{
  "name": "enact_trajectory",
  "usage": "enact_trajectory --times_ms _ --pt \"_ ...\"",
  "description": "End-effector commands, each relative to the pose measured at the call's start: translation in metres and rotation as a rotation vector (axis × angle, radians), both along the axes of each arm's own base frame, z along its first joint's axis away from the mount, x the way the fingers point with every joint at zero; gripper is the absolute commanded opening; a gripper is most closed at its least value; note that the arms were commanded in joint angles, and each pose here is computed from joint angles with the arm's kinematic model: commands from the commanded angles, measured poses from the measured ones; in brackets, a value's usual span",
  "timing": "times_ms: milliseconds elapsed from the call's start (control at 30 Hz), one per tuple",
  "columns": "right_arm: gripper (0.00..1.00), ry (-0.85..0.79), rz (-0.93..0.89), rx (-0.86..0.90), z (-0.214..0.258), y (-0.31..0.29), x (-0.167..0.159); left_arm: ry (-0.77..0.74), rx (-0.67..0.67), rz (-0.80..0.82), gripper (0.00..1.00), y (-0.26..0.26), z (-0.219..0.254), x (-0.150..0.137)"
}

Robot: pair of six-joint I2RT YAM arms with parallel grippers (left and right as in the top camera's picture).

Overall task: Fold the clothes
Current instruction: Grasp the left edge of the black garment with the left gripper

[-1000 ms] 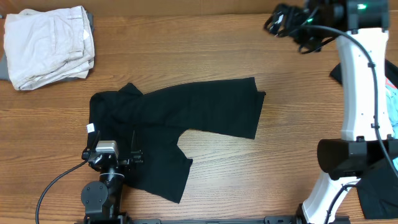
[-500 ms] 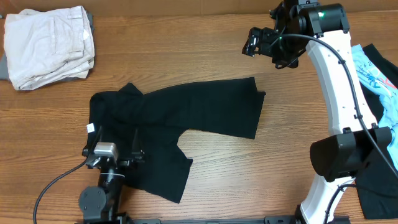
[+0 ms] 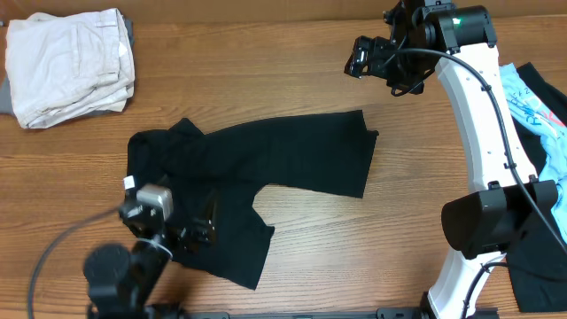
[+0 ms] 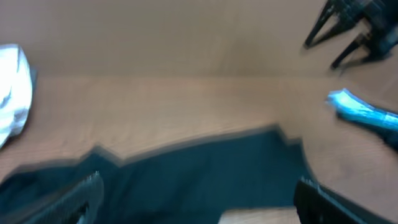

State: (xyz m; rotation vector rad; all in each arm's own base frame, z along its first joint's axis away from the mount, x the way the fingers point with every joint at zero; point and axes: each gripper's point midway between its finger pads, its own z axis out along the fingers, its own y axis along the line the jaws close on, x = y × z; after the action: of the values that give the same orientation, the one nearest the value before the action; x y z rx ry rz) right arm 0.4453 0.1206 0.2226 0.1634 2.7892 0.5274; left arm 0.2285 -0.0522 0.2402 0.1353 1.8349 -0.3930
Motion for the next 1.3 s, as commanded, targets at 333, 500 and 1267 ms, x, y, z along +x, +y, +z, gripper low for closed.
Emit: enact_trajectory --times_ms 333,500,1267 --pt "1.0 -0.018 -0.005 -0.003 0.006 -0.002 0.0 0.496 -0.041 -0.069 1.0 -0.005 -0.024 0.044" --pt "1.0 -0.018 -0.004 -0.003 0.006 -0.002 0.0 0.775 -0.189 0.142 1.0 0.01 -0.071 0.044" --pt "1.0 -0.018 -0.005 -0.003 0.006 -0.002 0.0 1.324 0.052 -0.05 1.0 -0.086 -0.203 0.002"
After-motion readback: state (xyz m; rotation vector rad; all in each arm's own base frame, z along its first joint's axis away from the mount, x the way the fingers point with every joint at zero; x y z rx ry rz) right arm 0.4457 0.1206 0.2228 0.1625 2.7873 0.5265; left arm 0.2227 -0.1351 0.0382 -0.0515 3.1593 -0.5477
